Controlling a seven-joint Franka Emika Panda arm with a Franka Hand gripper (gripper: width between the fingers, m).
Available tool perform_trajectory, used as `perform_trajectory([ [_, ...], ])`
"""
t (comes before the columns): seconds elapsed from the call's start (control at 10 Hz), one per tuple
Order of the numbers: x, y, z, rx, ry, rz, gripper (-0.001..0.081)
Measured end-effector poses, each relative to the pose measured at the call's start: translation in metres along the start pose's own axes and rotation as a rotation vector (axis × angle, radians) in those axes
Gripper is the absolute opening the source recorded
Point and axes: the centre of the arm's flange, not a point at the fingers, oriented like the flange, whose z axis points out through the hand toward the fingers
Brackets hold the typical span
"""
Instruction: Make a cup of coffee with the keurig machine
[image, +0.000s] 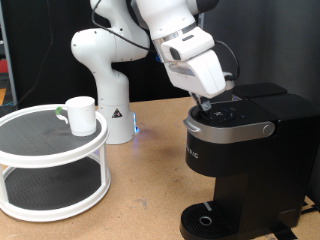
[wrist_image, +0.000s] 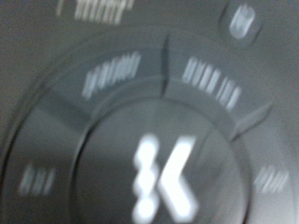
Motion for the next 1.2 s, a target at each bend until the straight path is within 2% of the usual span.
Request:
perform_trajectory([
  [0.2,0.007,0.003,-0.016,0.051,0.108,0.05,0.0007],
  [0.4,0.017,0.006,-0.043,0.089,0.142,0.049,0.0007],
  [0.5,0.02,0.007,-0.053,0.101,0.13,0.026,0.0007],
  [0.7,0.024,0.007,-0.065,0.12,0.061,-0.04,0.0007],
  [0.9,0.024,0.007,-0.064,0.125,0.05,-0.046,0.0007],
  [1.0,0.024,0.008,-0.063,0.12,0.093,0.002,0.0007],
  [1.2,0.018,0.012,-0.061,0.117,0.2,0.198,0.0007],
])
